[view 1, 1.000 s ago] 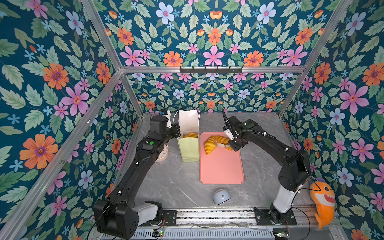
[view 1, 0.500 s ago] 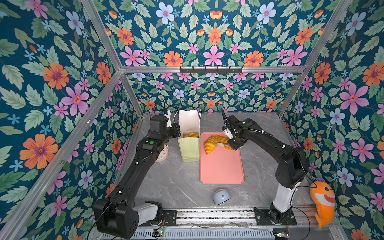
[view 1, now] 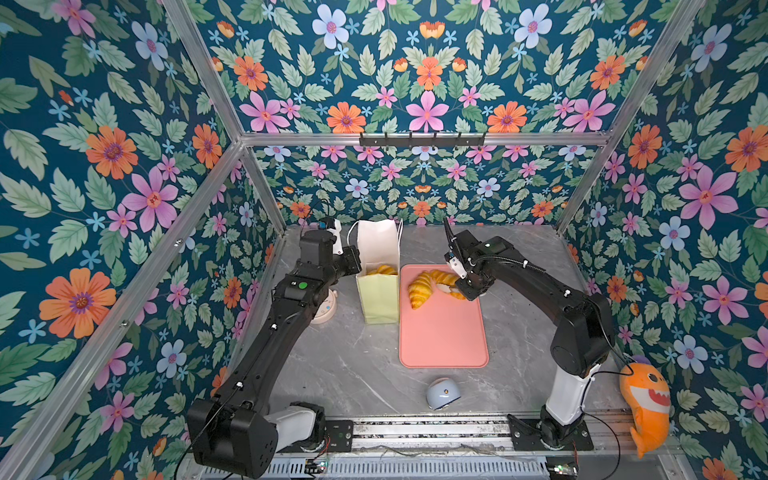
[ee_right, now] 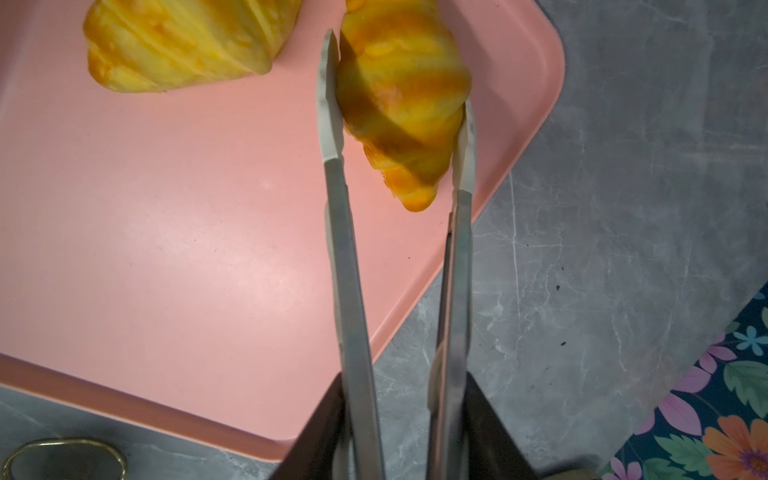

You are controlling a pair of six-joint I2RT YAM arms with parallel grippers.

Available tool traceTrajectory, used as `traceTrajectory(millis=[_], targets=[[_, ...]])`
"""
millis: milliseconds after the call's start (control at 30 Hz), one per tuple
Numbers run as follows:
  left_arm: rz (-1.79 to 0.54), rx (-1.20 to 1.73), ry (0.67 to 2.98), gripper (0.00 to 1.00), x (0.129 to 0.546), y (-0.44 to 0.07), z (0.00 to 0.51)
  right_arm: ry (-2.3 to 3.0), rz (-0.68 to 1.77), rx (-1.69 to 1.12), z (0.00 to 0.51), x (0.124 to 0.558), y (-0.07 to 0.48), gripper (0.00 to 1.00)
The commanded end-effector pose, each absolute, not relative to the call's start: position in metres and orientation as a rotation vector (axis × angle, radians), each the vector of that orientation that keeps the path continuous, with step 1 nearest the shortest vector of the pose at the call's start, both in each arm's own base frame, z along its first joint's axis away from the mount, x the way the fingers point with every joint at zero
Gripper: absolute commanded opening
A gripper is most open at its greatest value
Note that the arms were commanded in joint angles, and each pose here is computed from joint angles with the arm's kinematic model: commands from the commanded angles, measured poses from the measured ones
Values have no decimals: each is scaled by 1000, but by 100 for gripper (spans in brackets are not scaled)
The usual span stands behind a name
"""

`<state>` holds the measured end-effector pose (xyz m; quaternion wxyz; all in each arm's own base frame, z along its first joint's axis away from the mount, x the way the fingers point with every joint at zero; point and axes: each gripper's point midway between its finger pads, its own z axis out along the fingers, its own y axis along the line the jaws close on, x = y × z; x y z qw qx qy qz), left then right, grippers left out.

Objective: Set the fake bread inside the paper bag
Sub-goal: 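Lower the open tongs around the croissant farther from the robot, then pinch the croissant with the tongs and lift it off the tray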

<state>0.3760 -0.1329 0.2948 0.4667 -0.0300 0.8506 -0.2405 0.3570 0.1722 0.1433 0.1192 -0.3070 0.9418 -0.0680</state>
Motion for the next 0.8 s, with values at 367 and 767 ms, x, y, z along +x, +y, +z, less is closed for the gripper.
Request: traceTrajectory(millis=[367,767], targets=[[-590,-58,2079,28,374,-133,299,2769,-181,-851,159,344,167,34],[-576,-61,2048,37,370,-129,315,2741,-128,-723,198,333,162,32]])
